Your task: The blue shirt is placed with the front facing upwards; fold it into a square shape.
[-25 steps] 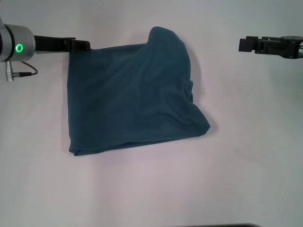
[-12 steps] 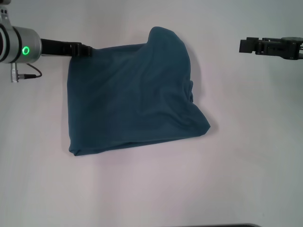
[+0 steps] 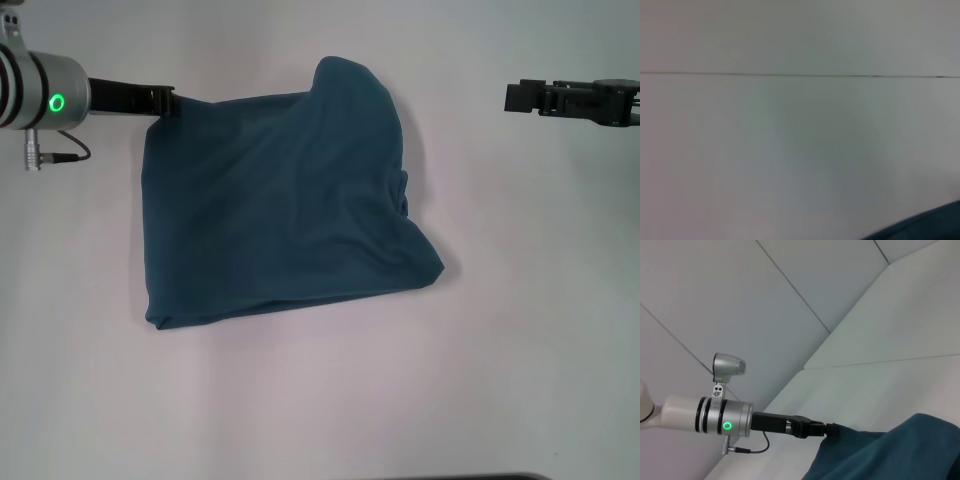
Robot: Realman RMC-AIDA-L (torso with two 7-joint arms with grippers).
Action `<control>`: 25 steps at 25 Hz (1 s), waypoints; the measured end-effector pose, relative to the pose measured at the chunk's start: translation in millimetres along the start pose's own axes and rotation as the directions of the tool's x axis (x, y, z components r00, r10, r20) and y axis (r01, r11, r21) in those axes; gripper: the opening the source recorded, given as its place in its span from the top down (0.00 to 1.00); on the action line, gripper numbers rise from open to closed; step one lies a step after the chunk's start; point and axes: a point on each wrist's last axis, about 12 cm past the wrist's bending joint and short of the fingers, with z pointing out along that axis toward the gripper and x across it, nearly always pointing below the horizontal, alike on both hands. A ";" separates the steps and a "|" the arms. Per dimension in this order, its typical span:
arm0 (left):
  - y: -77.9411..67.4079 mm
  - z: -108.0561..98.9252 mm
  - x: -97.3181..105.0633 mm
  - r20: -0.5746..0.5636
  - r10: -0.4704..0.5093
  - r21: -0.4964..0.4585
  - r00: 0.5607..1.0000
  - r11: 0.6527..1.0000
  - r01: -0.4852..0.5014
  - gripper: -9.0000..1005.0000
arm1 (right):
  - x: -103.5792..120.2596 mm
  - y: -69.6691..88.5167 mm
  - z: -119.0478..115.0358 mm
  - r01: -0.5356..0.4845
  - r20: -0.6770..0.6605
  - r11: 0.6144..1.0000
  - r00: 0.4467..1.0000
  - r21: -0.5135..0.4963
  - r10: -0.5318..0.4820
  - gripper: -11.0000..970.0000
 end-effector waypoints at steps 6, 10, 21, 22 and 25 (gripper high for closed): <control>1.2 -2.6 -1.0 0.012 -0.002 -0.002 1.000 1.000 0.002 0.94 | -0.8 0.2 0.6 0.002 0.000 1.000 1.000 -0.001 -0.002 0.26; 4.7 -9.3 -3.6 0.043 -0.019 -0.007 0.999 1.000 0.020 0.96 | -0.7 0.2 0.6 0.002 0.000 1.000 1.000 -0.001 -0.002 0.26; 18.4 -16.3 -4.9 0.069 -0.062 -0.048 0.996 0.997 0.065 0.97 | -2.1 0.4 1.5 0.005 -0.001 1.000 1.000 -0.004 -0.005 0.26; 18.5 -16.3 -4.9 0.069 -0.061 -0.049 0.996 0.997 0.065 0.97 | -2.2 0.5 1.6 0.005 -0.001 1.000 1.000 -0.004 -0.005 0.26; 19.7 -15.9 -3.7 0.064 -0.062 -0.050 0.996 0.997 0.065 0.97 | -2.3 0.5 1.7 0.005 -0.001 1.000 1.000 -0.004 -0.005 0.26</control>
